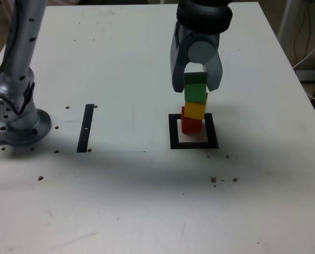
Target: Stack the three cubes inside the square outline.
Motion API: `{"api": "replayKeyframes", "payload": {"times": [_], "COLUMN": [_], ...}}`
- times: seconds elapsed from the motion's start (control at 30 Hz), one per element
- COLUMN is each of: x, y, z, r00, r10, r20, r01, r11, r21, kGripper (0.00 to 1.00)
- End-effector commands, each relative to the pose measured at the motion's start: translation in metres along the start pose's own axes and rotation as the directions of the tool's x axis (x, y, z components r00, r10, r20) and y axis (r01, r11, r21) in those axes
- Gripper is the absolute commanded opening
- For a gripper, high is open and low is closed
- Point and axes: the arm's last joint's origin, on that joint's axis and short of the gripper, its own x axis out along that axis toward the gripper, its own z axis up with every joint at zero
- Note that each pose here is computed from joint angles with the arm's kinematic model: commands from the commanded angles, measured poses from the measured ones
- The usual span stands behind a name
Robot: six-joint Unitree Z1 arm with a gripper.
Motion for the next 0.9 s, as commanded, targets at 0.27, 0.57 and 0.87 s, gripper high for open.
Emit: {"api": "replayKeyframes", "payload": {"times": [0.27, 0.57, 0.87], "x": [0.001, 0.001, -0.007], "y": [-0.003, -0.003, -0.002], "z": [0.002, -0.002, -0.013], "r00": [1.0, 1.0, 0.9999], "r10": [-0.001, 0.001, 0.004], "r20": [0.0, -0.005, 0.015], "r01": [0.001, -0.001, -0.004], "r11": [1.0, 1.0, 1.0], "r21": [0.005, 0.006, 0.005], "kGripper": [0.58, 0.99, 1.0]}}
